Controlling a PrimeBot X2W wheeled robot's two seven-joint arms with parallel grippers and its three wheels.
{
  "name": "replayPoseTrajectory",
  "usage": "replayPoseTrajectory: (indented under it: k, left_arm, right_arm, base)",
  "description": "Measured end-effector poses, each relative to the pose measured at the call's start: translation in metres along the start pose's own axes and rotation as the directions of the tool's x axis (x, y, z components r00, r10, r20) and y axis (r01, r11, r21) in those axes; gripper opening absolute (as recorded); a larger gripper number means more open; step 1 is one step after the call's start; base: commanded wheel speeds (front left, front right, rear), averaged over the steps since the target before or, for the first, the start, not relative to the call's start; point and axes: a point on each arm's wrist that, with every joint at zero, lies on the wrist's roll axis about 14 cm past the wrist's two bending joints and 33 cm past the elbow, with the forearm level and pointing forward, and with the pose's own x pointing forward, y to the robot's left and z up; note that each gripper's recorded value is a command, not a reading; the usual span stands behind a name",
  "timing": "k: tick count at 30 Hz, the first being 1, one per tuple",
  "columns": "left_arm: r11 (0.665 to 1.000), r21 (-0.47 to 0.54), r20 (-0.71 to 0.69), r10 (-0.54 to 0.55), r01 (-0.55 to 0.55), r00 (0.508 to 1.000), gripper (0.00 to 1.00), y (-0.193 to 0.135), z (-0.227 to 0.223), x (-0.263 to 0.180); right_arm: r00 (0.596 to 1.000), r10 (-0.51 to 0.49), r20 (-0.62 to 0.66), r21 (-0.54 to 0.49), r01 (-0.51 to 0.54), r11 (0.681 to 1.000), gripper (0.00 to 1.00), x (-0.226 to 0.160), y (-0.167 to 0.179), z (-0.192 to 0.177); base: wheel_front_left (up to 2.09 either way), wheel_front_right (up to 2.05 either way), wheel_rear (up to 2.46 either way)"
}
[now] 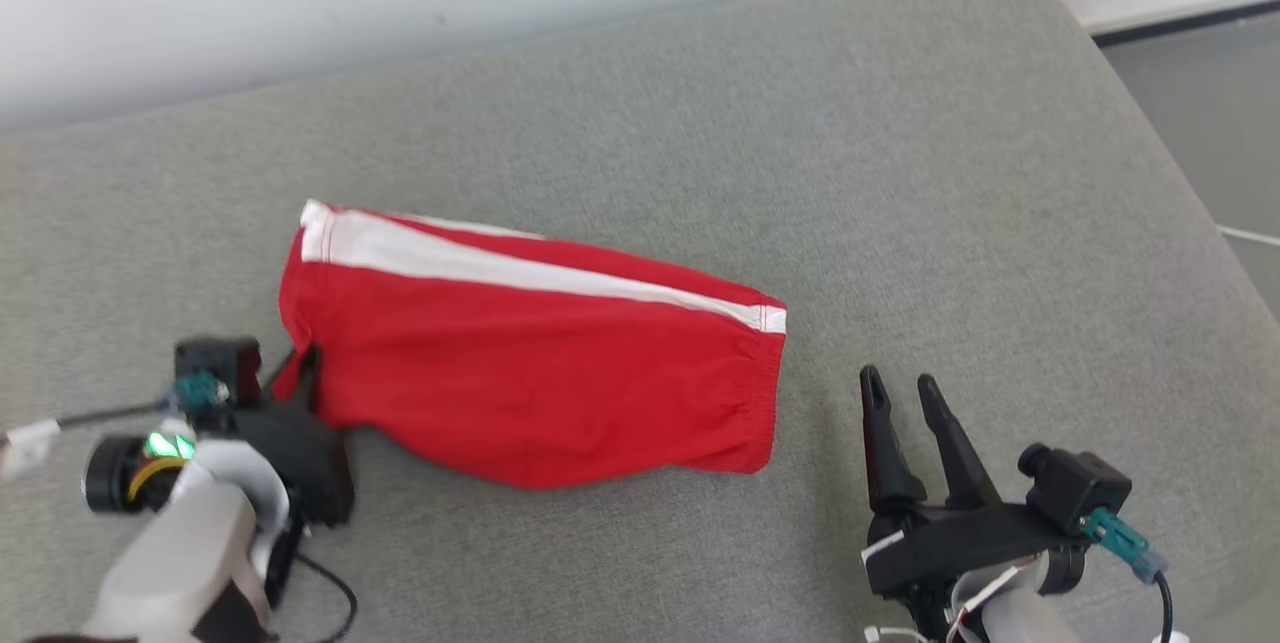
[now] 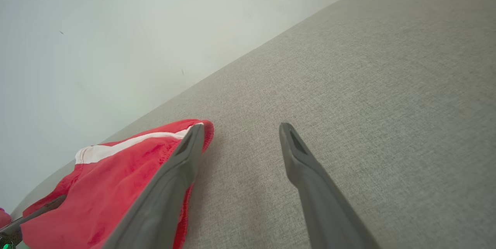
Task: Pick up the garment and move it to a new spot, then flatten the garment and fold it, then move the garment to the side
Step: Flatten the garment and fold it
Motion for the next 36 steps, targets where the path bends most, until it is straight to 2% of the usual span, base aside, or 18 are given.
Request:
replayPoseTrajectory:
  k: [9, 12, 18, 19, 21, 30, 36]
  left_arm:
    - [0.987, -0.110, 0.015, 0.118, -0.116, 0.993, 0.00, 0.007, -0.018, -0.046]
    - [0.981, -0.134, 0.027, 0.145, -0.141, 0.989, 0.00, 0.008, -0.024, -0.062]
    - [0.972, -0.156, 0.059, 0.189, -0.178, 0.980, 0.00, 0.010, -0.035, -0.093]
    - [0.970, -0.158, 0.061, 0.196, -0.185, 0.979, 0.29, 0.011, -0.038, -0.098]
    - [0.967, -0.159, 0.072, 0.213, -0.199, 0.974, 1.00, 0.013, -0.040, -0.107]
    - [0.965, -0.113, 0.197, 0.254, -0.235, 0.947, 1.00, 0.015, -0.022, -0.133]
    - [0.957, -0.096, 0.276, 0.291, -0.275, 0.916, 1.00, 0.019, -0.014, -0.157]
  right_arm:
    - [0.999, 0.039, -0.023, -0.011, -0.039, 0.999, 1.00, -0.018, 0.012, -0.008]
    - [0.996, 0.079, -0.036, -0.068, -0.081, 0.994, 1.00, -0.022, 0.022, -0.011]
    - [0.991, 0.127, -0.045, -0.096, -0.131, 0.987, 1.00, -0.028, 0.037, -0.014]
    - [0.990, 0.132, -0.046, -0.097, -0.136, 0.986, 1.00, -0.029, 0.038, -0.015]
    - [0.988, 0.145, -0.047, -0.104, -0.149, 0.983, 1.00, -0.030, 0.042, -0.015]
    - [0.982, 0.183, -0.035, -0.143, -0.186, 0.972, 1.00, -0.029, 0.053, -0.010]
    - [0.980, 0.198, -0.013, -0.204, -0.197, 0.959, 1.00, -0.026, 0.056, -0.001]
  base:
    - [0.00, 0.00, 0.00]
    - [0.00, 0.00, 0.00]
    - [0.00, 0.00, 0.00]
    - [0.00, 0.00, 0.00]
    - [0.00, 0.00, 0.00]
    - [0.00, 0.00, 0.00]
    - [0.00, 0.00, 0.00]
